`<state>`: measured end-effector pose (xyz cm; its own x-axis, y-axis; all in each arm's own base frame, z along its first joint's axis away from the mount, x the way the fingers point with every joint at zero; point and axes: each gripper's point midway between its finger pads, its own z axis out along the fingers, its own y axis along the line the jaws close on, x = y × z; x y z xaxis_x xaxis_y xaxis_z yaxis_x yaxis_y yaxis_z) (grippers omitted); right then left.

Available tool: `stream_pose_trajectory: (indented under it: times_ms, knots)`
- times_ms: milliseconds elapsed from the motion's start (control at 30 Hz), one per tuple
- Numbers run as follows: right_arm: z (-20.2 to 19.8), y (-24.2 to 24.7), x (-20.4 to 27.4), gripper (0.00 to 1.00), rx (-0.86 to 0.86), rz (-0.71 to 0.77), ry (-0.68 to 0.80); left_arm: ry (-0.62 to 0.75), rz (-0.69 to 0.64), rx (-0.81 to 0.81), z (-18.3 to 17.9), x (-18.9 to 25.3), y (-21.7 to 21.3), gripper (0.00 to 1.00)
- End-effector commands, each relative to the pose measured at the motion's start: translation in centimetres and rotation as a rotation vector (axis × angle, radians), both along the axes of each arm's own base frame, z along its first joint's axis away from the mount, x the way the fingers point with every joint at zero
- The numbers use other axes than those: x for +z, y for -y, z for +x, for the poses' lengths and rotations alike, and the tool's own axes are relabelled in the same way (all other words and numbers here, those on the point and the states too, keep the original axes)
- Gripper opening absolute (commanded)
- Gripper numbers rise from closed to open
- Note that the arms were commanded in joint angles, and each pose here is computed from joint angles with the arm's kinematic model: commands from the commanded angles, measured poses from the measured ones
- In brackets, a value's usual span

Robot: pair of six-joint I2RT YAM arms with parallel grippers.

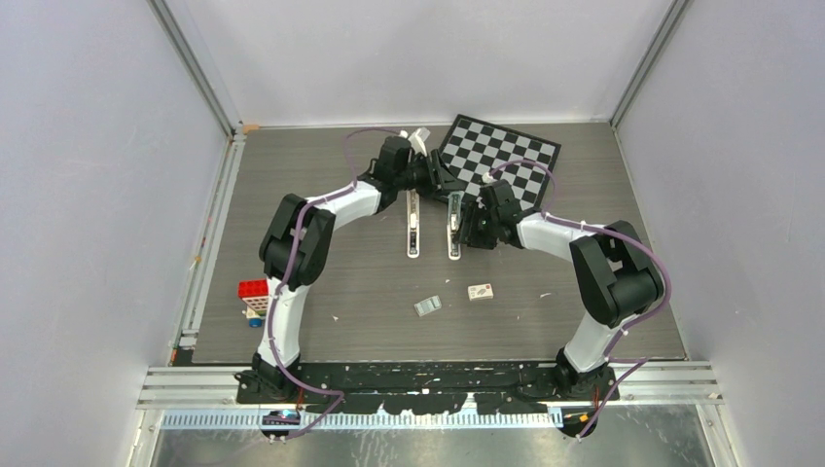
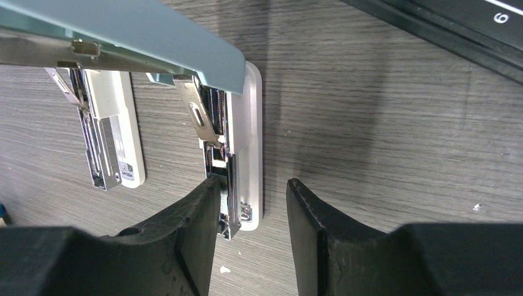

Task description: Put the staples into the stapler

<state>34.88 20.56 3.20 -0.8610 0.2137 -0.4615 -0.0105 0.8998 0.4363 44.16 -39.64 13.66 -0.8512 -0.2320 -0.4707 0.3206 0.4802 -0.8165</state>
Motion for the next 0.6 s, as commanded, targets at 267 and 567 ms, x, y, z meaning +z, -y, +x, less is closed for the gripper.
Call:
stream_pose_trajectory:
  times_ms: [267,567]
  knots:
    - [-0.2,0.9,-0.9,0.46,-0.020,-0.032,-0.007,0.056,-0.040,-0.069,-2.9,2.9,0.7,0.40]
    - [-0.4,1.0,-1.0,0.45,-0.020,-0.035,-0.011,0.054,0.032,-0.072,-4.1,2.3,0.0,0.39]
